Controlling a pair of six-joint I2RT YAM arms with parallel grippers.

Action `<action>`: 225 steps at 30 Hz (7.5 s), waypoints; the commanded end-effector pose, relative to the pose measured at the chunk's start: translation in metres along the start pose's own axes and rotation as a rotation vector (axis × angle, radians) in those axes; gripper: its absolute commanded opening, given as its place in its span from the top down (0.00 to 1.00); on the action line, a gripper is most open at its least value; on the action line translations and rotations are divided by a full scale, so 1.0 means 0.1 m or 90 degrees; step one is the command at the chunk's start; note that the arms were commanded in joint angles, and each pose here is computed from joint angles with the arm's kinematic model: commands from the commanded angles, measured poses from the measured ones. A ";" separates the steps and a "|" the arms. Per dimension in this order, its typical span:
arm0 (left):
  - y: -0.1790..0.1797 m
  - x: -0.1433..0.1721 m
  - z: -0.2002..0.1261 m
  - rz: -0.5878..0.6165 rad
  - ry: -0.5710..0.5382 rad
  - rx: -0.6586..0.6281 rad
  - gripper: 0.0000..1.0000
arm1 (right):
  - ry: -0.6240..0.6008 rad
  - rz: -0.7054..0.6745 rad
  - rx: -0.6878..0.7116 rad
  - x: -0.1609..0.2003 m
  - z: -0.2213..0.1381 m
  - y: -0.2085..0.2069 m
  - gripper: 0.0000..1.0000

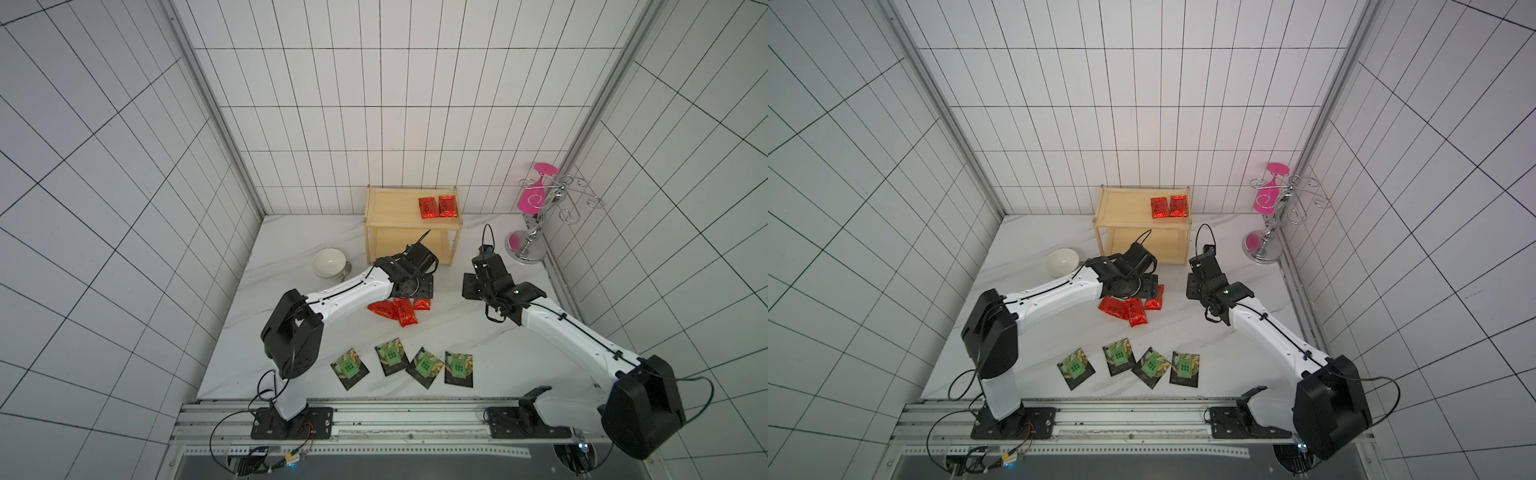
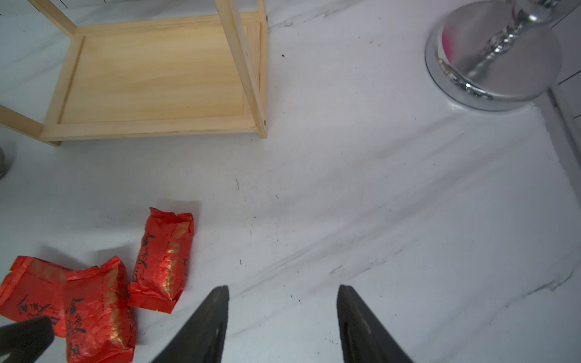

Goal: Place the tea bags on the shelf by color
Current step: Pick up the tea bag from the center of the board, then place the tea bag on the shelf, then pick up the tea bag from the center of the board.

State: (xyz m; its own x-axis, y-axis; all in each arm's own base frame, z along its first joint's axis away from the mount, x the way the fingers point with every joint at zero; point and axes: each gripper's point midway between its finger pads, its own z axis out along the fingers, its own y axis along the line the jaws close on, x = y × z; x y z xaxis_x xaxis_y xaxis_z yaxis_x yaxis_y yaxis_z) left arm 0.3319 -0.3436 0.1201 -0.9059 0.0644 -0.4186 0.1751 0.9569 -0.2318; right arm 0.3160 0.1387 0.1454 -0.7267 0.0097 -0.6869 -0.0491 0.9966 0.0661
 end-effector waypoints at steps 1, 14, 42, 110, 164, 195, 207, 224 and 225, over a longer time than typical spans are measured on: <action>0.03 0.10 0.23 0.003 0.055 -0.052 0.25 | -0.027 0.038 -0.001 0.02 0.01 -0.08 0.42; 0.02 0.18 0.69 0.005 0.104 -0.116 0.24 | 0.006 0.039 -0.021 0.22 0.10 -0.09 0.43; 0.02 0.16 1.03 -0.006 0.115 -0.138 0.31 | 0.021 0.032 -0.059 0.25 0.10 0.00 0.46; 0.36 -2.46 -1.02 -0.103 -0.272 0.175 0.54 | 0.010 0.056 -0.079 0.20 -0.08 -0.05 0.46; 0.55 -2.58 -1.02 -0.131 -0.320 0.079 0.36 | 0.017 0.073 -0.105 0.25 -0.04 -0.04 0.45; 0.29 0.54 0.33 -0.180 0.077 -0.086 0.17 | 0.024 0.068 -0.111 0.57 -0.15 -0.16 0.39; 0.47 0.53 0.51 -0.194 0.088 -0.134 0.18 | 0.022 0.066 -0.108 0.55 -0.14 -0.16 0.36; 0.20 0.50 0.63 -0.134 0.092 -0.127 0.27 | 0.026 0.064 -0.103 0.55 -0.12 -0.17 0.37; 0.23 0.49 0.60 -0.130 0.087 -0.139 0.27 | 0.024 0.064 -0.102 0.54 -0.13 -0.17 0.36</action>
State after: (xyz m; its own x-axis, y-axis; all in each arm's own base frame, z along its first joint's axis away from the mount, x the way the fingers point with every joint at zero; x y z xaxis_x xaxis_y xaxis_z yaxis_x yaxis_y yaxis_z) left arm 0.3123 -0.3382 0.0381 -0.9635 -0.1345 -0.2314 -0.1042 0.9849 -0.1385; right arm 0.2703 0.1290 0.1236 -0.7523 0.1096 -0.6496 -0.1005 0.9554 0.2776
